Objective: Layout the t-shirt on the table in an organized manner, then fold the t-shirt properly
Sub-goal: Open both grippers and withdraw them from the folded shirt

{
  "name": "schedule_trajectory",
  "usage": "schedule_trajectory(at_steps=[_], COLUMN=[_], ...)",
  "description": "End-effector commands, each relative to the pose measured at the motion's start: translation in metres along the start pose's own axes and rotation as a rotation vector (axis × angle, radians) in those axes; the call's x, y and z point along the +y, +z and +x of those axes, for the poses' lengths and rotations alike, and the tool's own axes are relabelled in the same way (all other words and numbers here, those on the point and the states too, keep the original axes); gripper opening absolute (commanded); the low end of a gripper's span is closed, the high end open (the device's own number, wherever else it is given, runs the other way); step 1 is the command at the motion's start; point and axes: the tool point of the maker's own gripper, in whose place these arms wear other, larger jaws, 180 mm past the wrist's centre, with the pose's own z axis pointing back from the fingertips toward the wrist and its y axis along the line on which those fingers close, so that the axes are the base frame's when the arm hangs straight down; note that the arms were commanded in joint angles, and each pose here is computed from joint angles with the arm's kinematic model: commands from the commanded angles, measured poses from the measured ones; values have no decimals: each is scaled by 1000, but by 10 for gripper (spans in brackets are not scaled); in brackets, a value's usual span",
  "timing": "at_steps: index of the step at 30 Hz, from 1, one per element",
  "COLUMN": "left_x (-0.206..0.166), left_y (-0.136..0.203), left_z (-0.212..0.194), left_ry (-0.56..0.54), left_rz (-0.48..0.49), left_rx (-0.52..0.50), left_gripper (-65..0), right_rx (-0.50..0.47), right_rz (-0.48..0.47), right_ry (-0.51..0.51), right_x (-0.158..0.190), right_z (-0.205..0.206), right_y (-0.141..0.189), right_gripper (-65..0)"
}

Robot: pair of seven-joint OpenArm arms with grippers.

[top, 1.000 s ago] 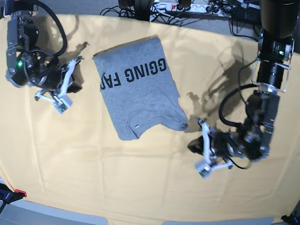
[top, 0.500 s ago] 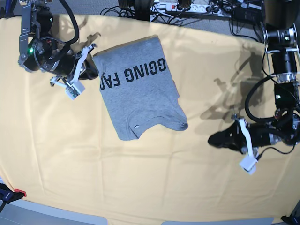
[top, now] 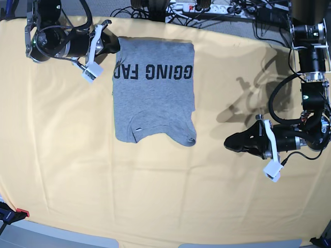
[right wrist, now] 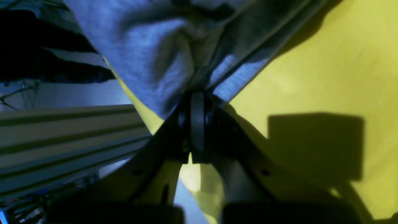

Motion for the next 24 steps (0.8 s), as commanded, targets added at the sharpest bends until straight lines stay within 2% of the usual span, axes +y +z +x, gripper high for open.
schedule_trajectory(at_steps=[1, 8, 12, 17, 21, 24], left_x=[-2, -4, -4, -5, -16, -38], left_y=[8, 8, 9, 9, 5, 0], left_z=[19, 21, 21, 21, 14, 5], left_ry=[-41, -40, -39, -42, -61, -95], left_rz=[-1, -10, -12, -13, -27, -51], left_rx=[-48, -56, -58, -58, -42, -18], left_gripper=[-650, -650, -650, -650, -650, -650], right_rx=[-25, -26, -56, -233, -383, -417], right_rz=[10, 23, -30, -174, -168, -167], right_ry=[17, 25, 69, 137, 115, 81], right_x=[4, 8, 2, -22, -19, -20], right_z=[5, 7, 20, 69, 87, 82], right_y=[4, 5, 14, 53, 89, 108], right_gripper=[-650, -650, -650, -650, -650, -650])
